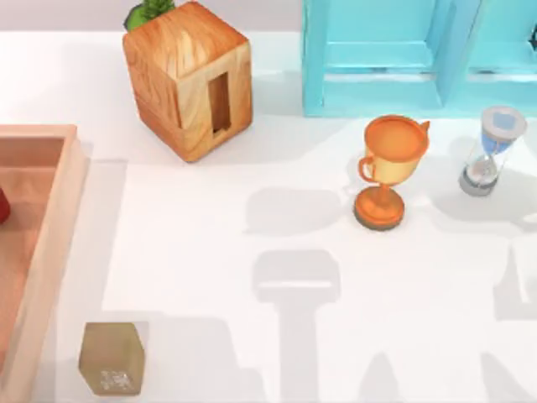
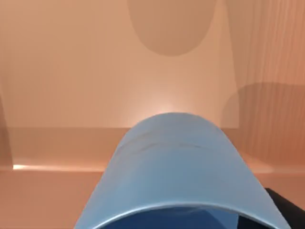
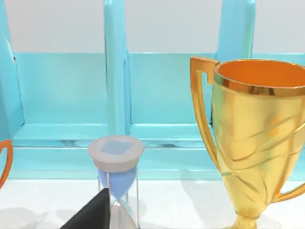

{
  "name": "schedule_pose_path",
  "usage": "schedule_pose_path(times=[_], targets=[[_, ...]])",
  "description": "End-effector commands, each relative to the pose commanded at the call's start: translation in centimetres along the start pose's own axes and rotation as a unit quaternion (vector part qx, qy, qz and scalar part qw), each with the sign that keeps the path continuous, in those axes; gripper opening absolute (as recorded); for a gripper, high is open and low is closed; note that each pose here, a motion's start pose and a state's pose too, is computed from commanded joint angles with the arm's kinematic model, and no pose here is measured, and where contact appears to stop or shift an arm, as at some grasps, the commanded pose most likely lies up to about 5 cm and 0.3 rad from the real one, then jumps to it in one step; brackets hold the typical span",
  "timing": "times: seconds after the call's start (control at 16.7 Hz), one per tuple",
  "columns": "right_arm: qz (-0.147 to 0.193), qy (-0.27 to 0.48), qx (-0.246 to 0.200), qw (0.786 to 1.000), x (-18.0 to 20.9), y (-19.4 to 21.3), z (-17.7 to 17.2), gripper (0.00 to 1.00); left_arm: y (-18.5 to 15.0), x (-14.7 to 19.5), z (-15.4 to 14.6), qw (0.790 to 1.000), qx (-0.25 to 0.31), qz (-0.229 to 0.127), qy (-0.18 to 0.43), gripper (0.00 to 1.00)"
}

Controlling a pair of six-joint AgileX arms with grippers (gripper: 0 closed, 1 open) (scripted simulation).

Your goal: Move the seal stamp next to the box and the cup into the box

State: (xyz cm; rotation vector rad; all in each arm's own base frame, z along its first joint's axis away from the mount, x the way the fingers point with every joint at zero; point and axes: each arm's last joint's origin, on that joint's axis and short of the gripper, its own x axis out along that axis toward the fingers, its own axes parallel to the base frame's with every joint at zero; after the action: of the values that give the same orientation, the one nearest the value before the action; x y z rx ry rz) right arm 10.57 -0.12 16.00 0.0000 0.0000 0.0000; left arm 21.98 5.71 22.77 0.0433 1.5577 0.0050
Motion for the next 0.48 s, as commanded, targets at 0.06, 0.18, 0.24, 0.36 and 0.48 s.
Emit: schedule_pose_path(times=[0.06,0.18,0.24,0.36,0.48], targets=[[0.000,0.000,0.000,1.000,0.0,0.0,0.0,1.00,0.1,0.0,-0.1,1.000,0.000,0.000,-0.001,0.00],[0.000,0.000,0.000,1.000,0.0,0.0,0.0,1.00,0.1,0.0,-0.1,1.000,0.000,0.000,-0.001,0.00],[0.000,0.000,0.000,1.000,0.0,0.0,0.0,1.00,0.0,0.0,0.0,1.000,0.002,0.000,0.002,0.00],[0.000,0.000,0.000,1.000,0.0,0.0,0.0,1.00,0.1,-0.2,0.3,1.000,0.002,0.008,-0.009,0.00],[0.000,0.000,0.000,1.000,0.0,0.0,0.0,1.00,0.4,-0.7,1.2,0.999,-0.001,0.030,-0.040,0.00]])
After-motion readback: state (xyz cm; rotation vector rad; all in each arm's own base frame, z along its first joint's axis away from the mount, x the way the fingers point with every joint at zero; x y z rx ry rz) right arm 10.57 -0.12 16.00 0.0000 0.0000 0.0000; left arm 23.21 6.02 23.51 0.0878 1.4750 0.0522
